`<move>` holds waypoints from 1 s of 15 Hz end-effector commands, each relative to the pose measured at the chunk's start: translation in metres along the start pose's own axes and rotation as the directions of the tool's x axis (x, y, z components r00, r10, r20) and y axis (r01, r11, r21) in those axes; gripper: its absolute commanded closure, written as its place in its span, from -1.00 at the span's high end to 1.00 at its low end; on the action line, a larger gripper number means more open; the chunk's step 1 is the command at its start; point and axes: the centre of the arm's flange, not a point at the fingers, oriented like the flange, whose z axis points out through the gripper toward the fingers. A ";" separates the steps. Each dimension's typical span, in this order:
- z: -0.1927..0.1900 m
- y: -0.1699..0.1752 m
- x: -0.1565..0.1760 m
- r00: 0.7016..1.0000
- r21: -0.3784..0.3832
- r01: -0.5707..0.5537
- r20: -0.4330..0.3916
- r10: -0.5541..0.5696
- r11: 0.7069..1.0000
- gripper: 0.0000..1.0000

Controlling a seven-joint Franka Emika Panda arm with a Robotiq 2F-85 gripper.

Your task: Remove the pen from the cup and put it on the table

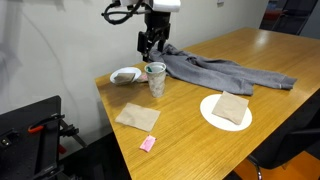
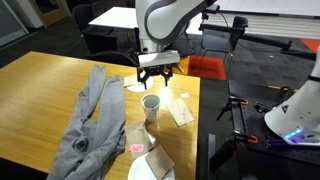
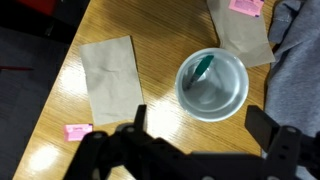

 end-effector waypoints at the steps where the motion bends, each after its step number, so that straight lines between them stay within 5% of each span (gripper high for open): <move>1: 0.000 0.000 0.000 1.000 -0.001 0.000 0.000 0.000 1.000 1.00; 10: 0.005 -0.006 -0.001 0.999 0.001 -0.027 -0.017 0.027 1.000 0.95; 11: 0.005 -0.006 -0.002 0.999 0.001 -0.029 -0.019 0.029 1.000 0.63; 15: 0.006 -0.007 -0.003 0.999 -0.005 -0.030 -0.019 0.030 1.000 0.16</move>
